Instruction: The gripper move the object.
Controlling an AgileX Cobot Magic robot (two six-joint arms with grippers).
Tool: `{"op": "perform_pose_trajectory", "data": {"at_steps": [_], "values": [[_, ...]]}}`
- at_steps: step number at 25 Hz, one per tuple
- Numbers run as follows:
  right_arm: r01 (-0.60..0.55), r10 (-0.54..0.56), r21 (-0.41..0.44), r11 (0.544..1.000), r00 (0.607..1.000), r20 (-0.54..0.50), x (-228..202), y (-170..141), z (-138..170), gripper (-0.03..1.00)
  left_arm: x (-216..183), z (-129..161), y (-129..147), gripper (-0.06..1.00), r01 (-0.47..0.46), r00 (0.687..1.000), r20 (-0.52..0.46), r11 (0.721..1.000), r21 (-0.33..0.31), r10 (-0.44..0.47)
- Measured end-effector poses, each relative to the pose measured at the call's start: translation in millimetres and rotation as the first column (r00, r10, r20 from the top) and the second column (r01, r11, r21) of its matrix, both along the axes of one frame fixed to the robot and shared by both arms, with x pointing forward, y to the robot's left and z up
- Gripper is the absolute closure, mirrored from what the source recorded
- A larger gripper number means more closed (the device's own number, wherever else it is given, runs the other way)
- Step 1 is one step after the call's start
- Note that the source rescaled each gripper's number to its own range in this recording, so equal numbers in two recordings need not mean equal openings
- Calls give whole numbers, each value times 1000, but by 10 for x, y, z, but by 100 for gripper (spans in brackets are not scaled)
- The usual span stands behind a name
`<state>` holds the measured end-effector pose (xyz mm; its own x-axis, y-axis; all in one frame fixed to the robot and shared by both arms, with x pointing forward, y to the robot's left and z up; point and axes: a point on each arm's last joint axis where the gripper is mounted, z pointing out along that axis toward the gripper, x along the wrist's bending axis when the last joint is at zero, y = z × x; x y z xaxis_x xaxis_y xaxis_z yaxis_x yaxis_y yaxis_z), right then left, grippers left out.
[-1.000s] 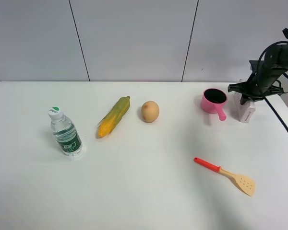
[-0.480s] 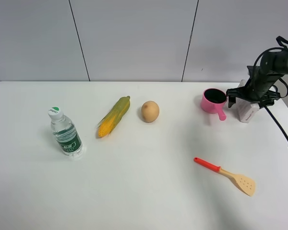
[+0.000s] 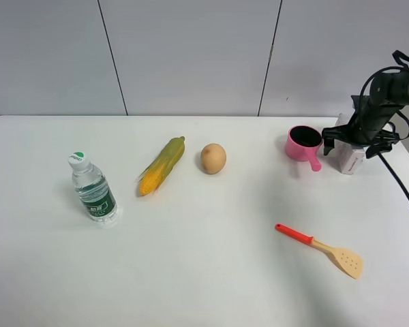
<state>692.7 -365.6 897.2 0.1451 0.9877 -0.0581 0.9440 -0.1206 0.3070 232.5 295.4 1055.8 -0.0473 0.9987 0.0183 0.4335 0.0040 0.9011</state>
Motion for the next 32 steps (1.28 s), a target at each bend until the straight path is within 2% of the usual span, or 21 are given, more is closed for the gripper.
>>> {"op": "perform_pose_trajectory", "data": {"at_steps": [11,16,25,32], "values": [[-17,18,-22,1000,997,69,-128,12,696,-2,0,0,1,-6,-1,1000,0,1000,1,1],[-32,35,-32,999,995,96,-327,40,1213,-2,0,0,1,-6,-1,1000,0,1000,1,1],[-39,54,-66,997,966,252,-987,131,2363,-2,0,0,1,-6,-1,1000,0,1000,1,1],[-42,64,-78,996,949,310,-1563,212,2914,-2,0,0,1,-6,-1,1000,0,1000,1,1]]}}
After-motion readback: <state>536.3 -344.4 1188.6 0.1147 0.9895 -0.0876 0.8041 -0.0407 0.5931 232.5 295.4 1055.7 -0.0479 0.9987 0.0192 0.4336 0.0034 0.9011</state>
